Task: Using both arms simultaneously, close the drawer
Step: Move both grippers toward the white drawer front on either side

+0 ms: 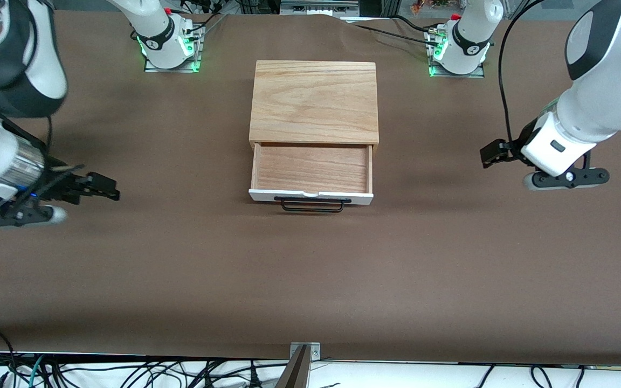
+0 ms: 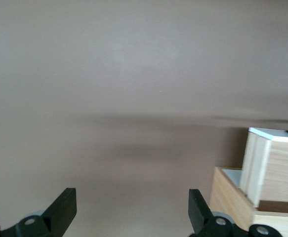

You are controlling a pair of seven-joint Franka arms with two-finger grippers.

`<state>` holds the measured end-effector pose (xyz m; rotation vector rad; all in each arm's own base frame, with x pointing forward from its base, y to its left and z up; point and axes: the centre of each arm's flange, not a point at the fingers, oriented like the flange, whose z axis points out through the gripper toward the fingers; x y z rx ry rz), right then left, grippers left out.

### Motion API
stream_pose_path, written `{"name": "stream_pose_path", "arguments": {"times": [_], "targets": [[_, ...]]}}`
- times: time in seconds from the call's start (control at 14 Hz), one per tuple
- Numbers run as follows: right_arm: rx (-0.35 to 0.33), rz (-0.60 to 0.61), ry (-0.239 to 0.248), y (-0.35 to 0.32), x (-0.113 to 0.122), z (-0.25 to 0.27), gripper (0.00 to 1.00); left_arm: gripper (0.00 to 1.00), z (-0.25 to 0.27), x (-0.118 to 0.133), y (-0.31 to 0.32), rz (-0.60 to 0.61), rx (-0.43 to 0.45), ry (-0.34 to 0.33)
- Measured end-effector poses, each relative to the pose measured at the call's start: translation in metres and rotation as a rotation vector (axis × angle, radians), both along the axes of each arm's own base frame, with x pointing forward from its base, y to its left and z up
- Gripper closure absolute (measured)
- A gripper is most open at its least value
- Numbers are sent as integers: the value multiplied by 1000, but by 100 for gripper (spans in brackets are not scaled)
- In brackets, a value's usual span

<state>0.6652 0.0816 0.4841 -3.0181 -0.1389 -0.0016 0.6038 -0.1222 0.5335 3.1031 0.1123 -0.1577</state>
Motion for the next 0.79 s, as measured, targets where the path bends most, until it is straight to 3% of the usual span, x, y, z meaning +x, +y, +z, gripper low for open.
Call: {"name": "stream_pose_path", "arguments": {"times": [0.21,0.36,0.5,0.64,0.79], "targets": [[34,22,0,37,11,-38,0,0,-49,26,-43,-44,-59,-16],[89,18,-1,61,17,-63,0,0,-88,43,-72,-36,-153,-34],[98,31,-14,85,21,-90,0,0,-120,57,-98,-7,-254,-74],[102,63,-24,115,20,-112,0,0,-150,61,-127,-14,-285,-97],[117,102,-29,150,15,-129,0,0,-188,55,-153,-39,-285,-58]]}}
